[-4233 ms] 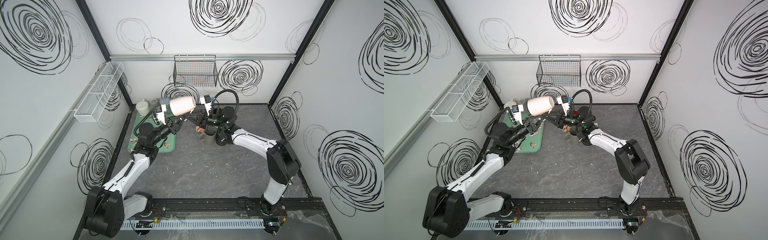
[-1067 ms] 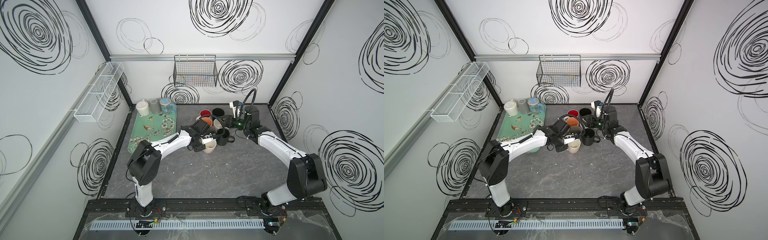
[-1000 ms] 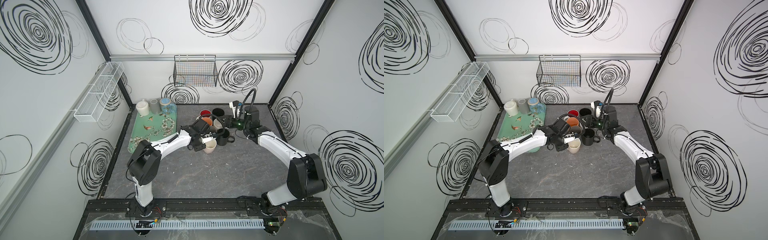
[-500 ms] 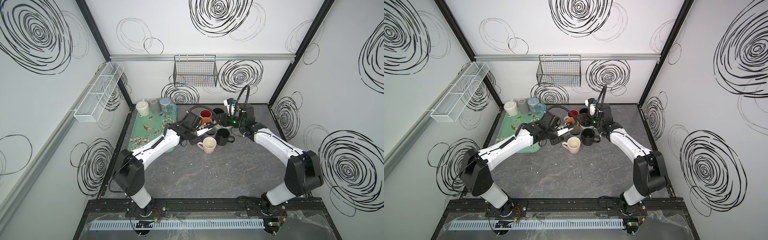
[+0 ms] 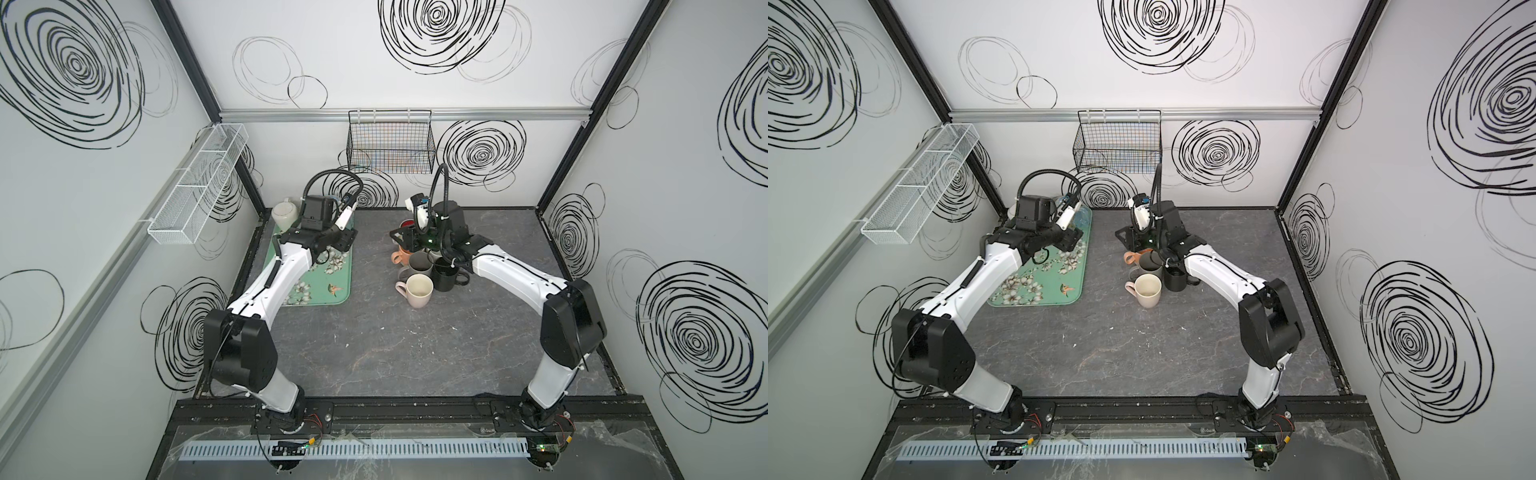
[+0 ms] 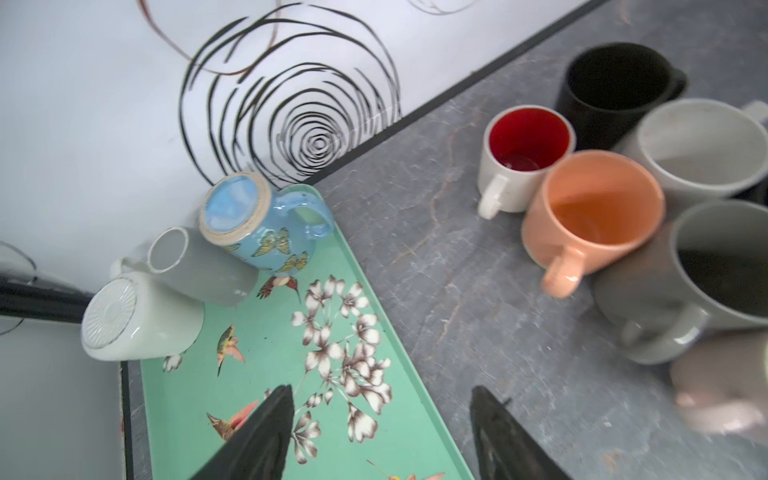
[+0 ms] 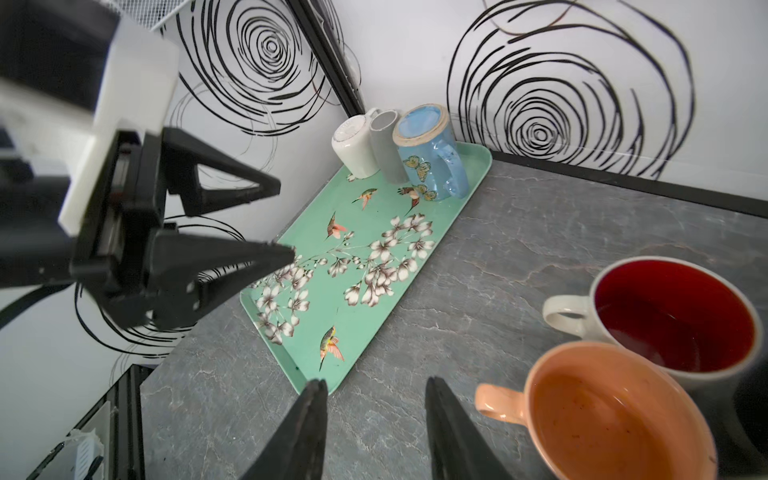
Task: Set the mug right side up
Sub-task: 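Release the pink mug and move both grippers back over the tray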
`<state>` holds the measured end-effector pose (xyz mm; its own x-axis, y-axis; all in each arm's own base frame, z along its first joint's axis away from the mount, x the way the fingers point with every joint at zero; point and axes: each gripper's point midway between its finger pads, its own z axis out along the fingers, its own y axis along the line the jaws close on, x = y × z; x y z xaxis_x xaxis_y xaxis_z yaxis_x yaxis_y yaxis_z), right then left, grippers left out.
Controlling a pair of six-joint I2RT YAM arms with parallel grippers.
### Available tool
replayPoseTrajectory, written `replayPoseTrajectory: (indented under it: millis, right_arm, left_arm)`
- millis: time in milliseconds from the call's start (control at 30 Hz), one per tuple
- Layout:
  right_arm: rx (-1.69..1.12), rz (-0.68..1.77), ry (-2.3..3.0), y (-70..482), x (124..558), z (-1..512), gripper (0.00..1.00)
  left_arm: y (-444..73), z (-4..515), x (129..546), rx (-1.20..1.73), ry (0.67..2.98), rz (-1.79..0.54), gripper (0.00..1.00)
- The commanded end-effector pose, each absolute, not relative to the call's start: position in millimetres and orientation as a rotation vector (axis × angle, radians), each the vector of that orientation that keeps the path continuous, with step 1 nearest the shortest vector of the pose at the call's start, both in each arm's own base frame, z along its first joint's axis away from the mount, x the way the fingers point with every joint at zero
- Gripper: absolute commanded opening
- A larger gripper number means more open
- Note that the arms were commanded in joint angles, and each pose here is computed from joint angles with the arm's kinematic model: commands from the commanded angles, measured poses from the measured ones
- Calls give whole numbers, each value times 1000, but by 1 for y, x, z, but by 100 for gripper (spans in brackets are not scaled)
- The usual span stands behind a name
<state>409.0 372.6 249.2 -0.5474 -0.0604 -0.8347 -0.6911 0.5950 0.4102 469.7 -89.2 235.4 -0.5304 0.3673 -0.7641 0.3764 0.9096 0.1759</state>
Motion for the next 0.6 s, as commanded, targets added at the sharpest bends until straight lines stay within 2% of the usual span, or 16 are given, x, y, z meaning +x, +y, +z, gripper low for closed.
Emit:
replayPoseTrajectory:
  millis: [0,333,567]
  right_arm:
    - [-659,944,2003,398,409,240,42]
    - [-720,961,2022,450,416,213,44]
    - [-725,991,2064,469,424,186,44]
  left_arm:
    - [-63,250,508,290,2151,-34,70]
    - [20,212,594,-244,2187,-202,66]
    - [25,200,645,-273,2128,-255,67]
